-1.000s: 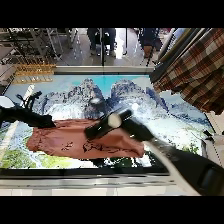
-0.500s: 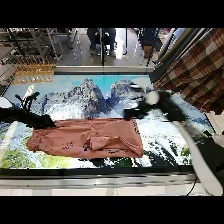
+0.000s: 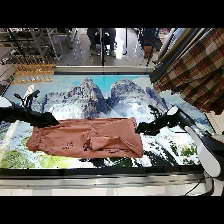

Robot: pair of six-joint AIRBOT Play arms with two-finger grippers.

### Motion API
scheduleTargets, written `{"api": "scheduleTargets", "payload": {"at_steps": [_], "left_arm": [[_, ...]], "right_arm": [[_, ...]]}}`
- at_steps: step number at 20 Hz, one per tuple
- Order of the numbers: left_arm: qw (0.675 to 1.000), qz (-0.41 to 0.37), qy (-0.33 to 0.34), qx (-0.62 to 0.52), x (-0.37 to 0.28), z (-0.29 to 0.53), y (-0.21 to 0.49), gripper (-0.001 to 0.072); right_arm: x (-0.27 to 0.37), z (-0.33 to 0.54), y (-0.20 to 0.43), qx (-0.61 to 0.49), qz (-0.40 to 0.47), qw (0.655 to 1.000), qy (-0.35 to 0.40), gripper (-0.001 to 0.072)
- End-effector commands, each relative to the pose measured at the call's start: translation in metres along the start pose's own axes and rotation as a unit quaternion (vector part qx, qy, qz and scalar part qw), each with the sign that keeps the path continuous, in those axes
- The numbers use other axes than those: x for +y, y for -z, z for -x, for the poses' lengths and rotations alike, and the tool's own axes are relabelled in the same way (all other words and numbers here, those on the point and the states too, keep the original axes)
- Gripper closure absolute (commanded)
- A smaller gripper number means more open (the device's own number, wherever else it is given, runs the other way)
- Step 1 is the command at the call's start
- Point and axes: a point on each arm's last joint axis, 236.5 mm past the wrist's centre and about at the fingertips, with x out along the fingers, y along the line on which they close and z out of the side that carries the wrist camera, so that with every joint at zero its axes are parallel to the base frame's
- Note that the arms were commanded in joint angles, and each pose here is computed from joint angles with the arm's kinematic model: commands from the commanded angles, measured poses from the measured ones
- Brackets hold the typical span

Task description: Fold the clothes and pants, and hang the long-sleeved shirts on hangers.

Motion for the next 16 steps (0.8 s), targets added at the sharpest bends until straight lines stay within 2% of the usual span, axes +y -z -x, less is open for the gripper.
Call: {"api": "scheduleTargets", "payload": {"at_steps": [1,2,3,4,5,6,8,10,13,16], "left_arm": [[1.000,-0.002,0.006,0.000,-0.005,-0.002,0.000,0.0416],[1.000,-0.004,0.007,0.002,-0.007,-0.003,0.000,0.0419],[1.000,-0.008,0.008,0.006,-0.009,-0.006,0.001,0.0455],[1.000,-0.012,0.007,0.012,-0.011,-0.009,0.003,0.0527],[1.000,-0.017,-0.001,0.022,-0.009,-0.014,0.006,0.0634],[0.999,-0.023,-0.015,0.036,-0.005,-0.020,0.012,0.0696],[0.996,-0.036,-0.045,0.074,0.006,-0.035,0.030,0.0696],[0.992,-0.040,-0.055,0.102,0.011,-0.057,0.049,0.0697],[0.991,-0.059,-0.056,0.110,0.004,-0.100,0.063,0.0697],[0.988,-0.101,-0.026,0.110,-0.029,-0.141,0.066,0.0697]], "right_arm": [[0.018,-0.032,0.005,0.018,0.029,0.997,-0.066,0.0005],[0.027,-0.040,0.008,0.024,0.059,0.995,-0.071,0.0026],[0.032,-0.044,0.008,0.027,0.077,0.995,-0.063,0.0351],[0.028,-0.042,0.006,0.030,0.088,0.995,-0.044,0.0689],[0.013,-0.034,0.002,0.030,0.079,0.996,0.000,0.0694],[-0.017,-0.013,-0.004,0.027,0.062,0.994,0.080,0.0694],[-0.082,0.062,-0.012,-0.007,0.024,0.965,0.260,0.0695],[-0.117,0.144,-0.010,-0.061,-0.010,0.930,0.363,0.0695],[-0.098,0.188,0.007,-0.093,-0.023,0.931,0.353,0.0696],[-0.036,0.200,0.006,-0.118,0.021,0.935,0.333,0.0696]]}}
